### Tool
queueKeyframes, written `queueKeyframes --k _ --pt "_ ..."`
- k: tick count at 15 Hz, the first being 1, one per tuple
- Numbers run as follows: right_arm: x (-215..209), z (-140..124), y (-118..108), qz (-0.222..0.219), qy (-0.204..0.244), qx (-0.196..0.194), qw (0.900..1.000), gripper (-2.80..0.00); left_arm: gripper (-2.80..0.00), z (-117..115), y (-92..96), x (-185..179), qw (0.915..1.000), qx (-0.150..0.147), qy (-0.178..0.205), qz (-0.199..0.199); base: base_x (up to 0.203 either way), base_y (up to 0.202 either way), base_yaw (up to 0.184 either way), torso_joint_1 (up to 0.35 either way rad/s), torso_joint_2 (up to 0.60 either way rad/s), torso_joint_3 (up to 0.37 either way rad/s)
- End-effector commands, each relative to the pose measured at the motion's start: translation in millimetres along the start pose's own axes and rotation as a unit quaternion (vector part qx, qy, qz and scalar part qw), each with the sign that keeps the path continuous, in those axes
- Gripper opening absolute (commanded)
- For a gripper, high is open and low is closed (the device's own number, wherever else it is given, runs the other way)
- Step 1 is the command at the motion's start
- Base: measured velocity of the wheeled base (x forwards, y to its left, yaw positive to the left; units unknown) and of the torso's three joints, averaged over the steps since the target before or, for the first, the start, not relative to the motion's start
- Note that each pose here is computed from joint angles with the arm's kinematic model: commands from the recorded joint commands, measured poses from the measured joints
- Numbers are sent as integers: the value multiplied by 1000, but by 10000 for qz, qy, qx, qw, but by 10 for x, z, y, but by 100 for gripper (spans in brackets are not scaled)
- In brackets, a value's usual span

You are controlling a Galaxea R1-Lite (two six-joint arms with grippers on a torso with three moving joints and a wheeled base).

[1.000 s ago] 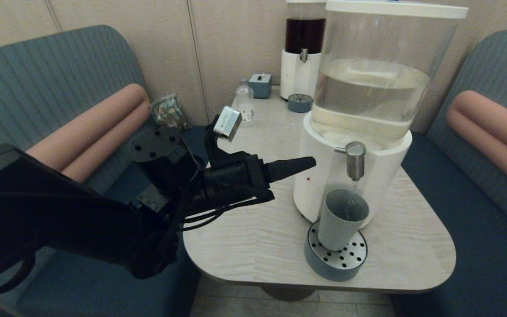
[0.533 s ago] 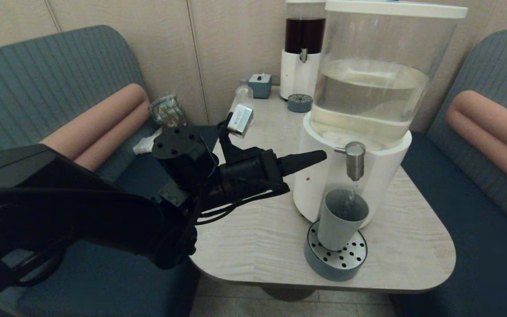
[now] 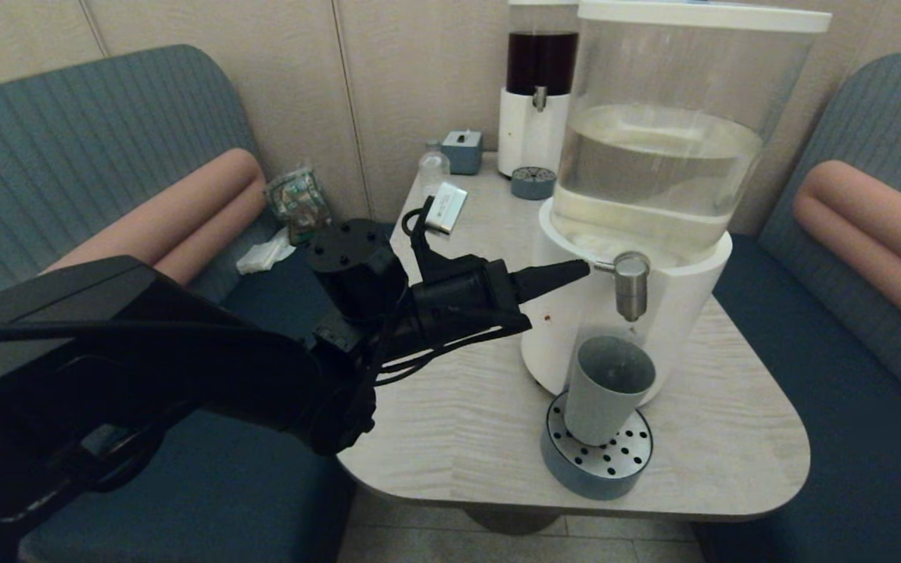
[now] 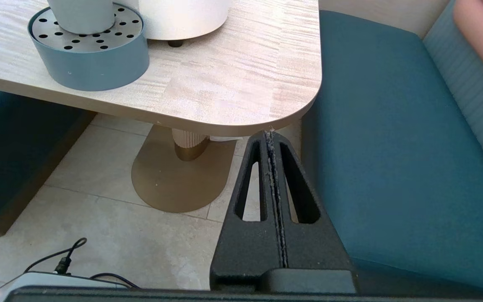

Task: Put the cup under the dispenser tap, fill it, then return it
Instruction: Turn off the faucet

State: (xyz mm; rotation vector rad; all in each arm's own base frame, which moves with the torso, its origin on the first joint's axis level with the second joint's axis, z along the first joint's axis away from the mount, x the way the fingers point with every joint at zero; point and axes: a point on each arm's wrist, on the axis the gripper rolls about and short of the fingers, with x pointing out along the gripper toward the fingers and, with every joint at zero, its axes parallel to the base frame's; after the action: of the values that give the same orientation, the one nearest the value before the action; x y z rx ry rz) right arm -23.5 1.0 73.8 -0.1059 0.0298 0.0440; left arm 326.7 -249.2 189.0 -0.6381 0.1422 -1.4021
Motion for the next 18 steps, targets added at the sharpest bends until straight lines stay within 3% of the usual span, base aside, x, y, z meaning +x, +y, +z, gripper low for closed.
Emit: queueKeyframes --k 1,15,18 --pt "0 -1 0 3 0 -4 10000 -280 -280 27 15 38 10000 15 -16 -49 0 0 0 0 0 0" --pt "0 -1 0 3 0 -4 10000 -280 -280 -20 81 242 9998 19 -3 -184 0 0 0 0 0 0" --pt "0 -1 0 3 0 -4 10000 -280 -280 -52 86 238 10000 -18 -66 -54 0 0 0 0 0 0"
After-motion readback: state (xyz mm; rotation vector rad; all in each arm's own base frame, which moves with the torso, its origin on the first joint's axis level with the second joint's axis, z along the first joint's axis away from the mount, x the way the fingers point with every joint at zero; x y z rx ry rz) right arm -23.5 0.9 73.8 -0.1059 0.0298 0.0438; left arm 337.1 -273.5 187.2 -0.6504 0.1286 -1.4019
